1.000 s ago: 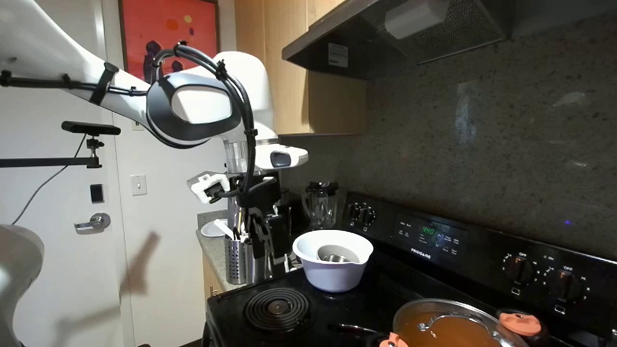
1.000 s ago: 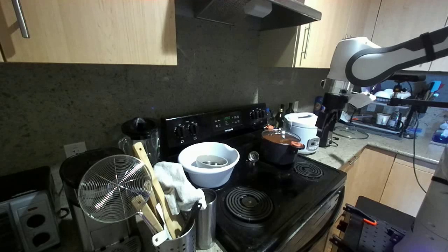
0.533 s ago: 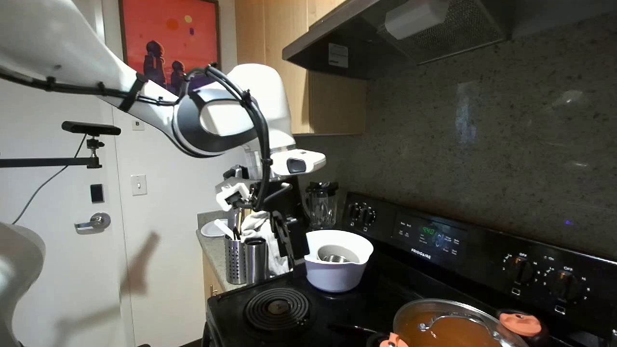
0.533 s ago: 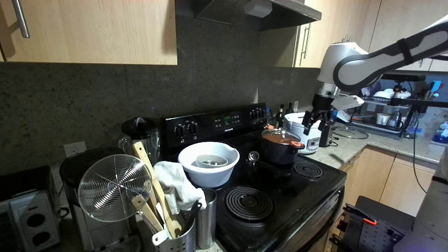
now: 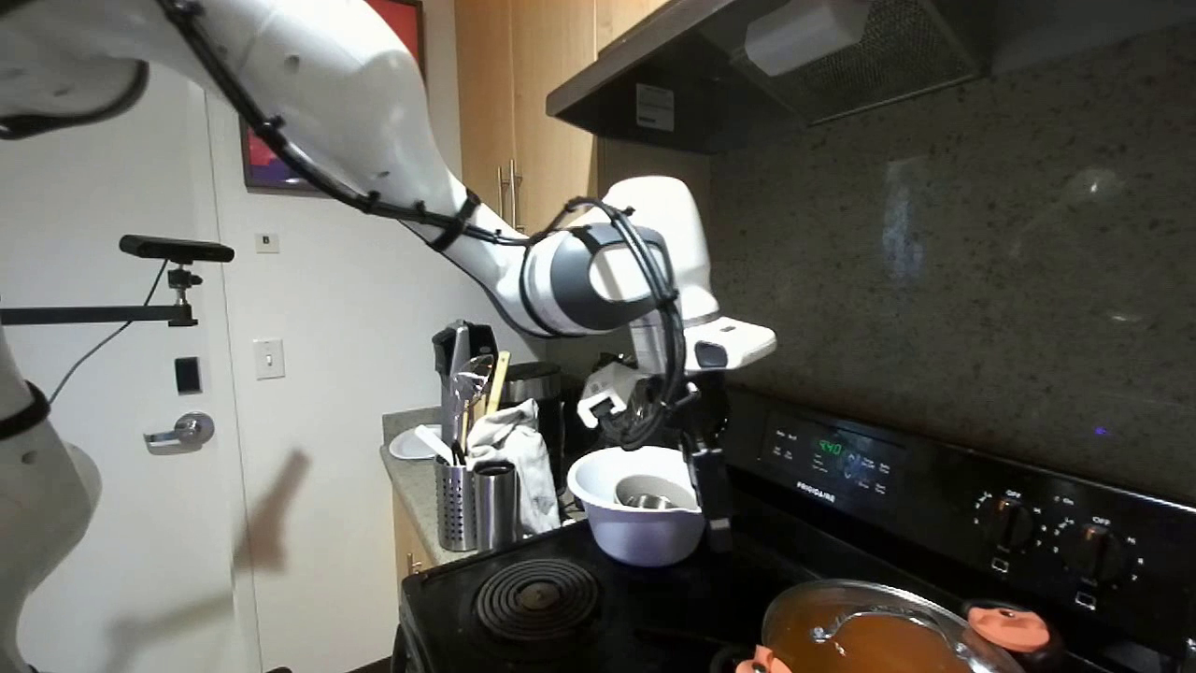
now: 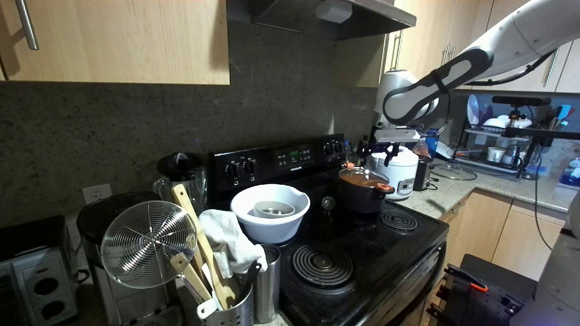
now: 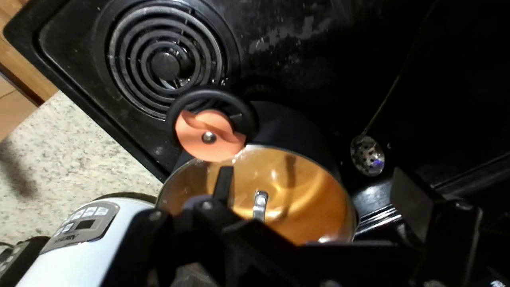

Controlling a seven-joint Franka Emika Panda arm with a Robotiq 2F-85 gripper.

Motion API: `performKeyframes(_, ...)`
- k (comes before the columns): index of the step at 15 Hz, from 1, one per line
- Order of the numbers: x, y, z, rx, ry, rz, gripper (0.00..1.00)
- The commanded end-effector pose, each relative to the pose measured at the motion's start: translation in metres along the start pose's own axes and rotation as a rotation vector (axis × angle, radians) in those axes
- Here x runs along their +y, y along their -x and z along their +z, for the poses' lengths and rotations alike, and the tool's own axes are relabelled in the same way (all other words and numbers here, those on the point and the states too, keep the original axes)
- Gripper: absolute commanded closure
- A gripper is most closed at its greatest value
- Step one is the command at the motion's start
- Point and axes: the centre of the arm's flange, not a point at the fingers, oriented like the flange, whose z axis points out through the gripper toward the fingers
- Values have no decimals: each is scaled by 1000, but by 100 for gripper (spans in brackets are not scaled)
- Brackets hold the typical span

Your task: Move the pot to the front plate

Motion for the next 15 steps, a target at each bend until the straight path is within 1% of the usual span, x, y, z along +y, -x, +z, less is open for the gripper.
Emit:
performKeyframes(1, -16, -66, 16, 13, 53, 156, 0)
performKeyframes(3, -13, -85, 31, 12, 68, 220, 0)
performKeyframes(6, -2, -100, 57, -1, 84, 290, 0)
performKeyframes(10, 19, -103, 84, -37, 70, 369, 0)
performKeyframes(12, 27, -103, 89, -47, 66, 400, 0)
performKeyframes(13, 30, -104, 90, -45, 67, 409, 25)
performKeyframes(14, 33, -105, 89, -44, 67, 413, 26)
performKeyframes(15, 36, -105, 89, -40, 68, 421, 35)
